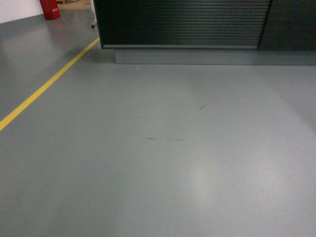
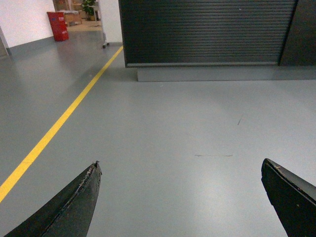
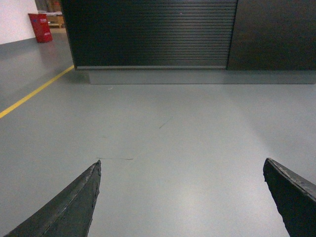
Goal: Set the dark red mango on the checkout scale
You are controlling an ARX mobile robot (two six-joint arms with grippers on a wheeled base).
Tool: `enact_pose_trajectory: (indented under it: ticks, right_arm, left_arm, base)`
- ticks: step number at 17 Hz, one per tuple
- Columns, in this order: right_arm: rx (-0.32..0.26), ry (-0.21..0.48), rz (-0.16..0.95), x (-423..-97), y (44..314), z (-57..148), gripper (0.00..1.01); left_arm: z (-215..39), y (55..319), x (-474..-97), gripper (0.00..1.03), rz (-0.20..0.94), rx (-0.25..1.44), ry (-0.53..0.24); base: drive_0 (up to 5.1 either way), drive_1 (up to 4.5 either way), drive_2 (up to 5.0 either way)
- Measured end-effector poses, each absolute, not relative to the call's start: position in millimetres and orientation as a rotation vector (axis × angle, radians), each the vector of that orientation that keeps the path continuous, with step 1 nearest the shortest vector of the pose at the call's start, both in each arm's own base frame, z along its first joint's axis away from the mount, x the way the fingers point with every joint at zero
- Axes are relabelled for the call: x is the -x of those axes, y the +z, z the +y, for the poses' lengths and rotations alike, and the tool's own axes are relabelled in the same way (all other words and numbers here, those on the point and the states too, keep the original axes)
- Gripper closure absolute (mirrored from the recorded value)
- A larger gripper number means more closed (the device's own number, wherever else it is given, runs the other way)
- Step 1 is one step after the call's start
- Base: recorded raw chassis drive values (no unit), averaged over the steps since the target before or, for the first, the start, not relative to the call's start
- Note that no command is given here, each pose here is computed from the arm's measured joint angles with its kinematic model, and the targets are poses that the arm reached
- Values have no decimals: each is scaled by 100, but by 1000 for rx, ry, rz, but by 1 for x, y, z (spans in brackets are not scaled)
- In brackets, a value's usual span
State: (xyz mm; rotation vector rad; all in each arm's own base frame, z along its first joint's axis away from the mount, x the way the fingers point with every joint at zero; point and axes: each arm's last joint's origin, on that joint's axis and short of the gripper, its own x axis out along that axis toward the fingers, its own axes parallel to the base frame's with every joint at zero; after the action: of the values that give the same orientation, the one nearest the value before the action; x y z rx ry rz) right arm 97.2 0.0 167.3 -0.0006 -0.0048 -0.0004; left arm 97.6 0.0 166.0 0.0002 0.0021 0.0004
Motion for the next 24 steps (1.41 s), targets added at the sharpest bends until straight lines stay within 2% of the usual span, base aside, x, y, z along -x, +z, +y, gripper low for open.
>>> enact_pose_trajectory:
  ticks: [19, 24]
  right_arm:
    - [1, 0, -5, -97, 167, 0, 3]
    - [1, 0, -5, -97, 167, 0, 3]
  left_arm:
    - [0, 166, -98, 5, 2, -1, 0]
    - [0, 166, -98, 5, 2, 0, 1]
  base:
    - [0, 0, 0]
    - [-1, 407, -408]
